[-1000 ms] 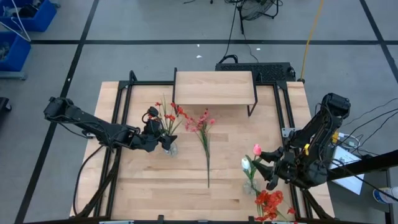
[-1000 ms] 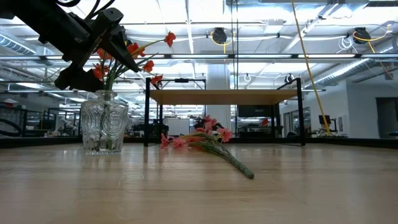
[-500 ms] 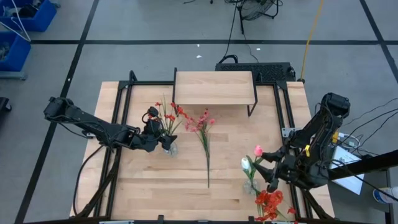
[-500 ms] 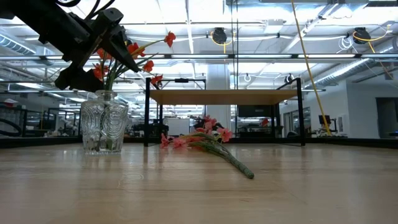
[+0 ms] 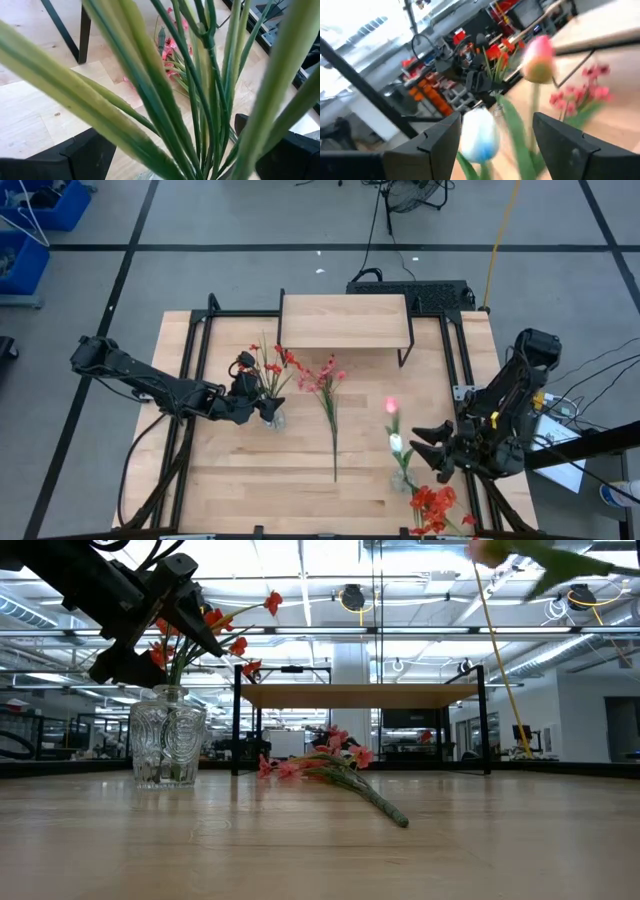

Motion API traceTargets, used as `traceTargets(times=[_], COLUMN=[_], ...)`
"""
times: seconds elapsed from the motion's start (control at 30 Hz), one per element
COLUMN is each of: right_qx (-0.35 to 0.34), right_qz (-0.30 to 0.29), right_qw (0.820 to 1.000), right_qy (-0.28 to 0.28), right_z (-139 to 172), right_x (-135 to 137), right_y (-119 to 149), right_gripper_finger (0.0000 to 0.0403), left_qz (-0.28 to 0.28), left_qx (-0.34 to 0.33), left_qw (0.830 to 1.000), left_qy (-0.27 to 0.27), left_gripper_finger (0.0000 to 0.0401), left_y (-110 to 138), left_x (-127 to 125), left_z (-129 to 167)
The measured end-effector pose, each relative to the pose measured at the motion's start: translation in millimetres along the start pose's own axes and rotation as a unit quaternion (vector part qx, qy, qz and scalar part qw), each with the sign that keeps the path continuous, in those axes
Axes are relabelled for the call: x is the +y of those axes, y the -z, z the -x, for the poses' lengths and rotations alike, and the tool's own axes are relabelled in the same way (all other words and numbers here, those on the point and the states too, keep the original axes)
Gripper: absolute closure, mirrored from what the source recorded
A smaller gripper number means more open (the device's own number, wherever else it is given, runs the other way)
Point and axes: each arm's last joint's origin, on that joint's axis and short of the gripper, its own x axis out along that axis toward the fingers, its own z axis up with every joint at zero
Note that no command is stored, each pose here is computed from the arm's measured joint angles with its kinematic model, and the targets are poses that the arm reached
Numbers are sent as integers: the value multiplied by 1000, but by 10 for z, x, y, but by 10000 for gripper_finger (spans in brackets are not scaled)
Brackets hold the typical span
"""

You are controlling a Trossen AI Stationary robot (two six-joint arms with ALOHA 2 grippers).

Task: Pick and place flowers into a vace then onto a shelf
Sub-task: Put the pink flowers into the right transparent vase

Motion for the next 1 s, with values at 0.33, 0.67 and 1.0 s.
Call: traceTargets(times=[0.33,0.67,1.0], right_qx=[-5,-34,-145], right_qz=[-111,-191,-93], right_qw=[994,981,982], right_qy=[6,2,-78], right_z=[7,-121,-433], right_x=[-104,-19,491], right_y=[-125,-729,-1521], right_gripper_finger=[163,163,163], left_qz=[1,0,-1], left_qx=[1,1,2], left_qw=[1000,1000,1000], left_qy=[2,1,3], left_gripper_finger=[2,2,2], left_y=[0,0,3], left_x=[-3,-1,-4], left_z=[0,0,2])
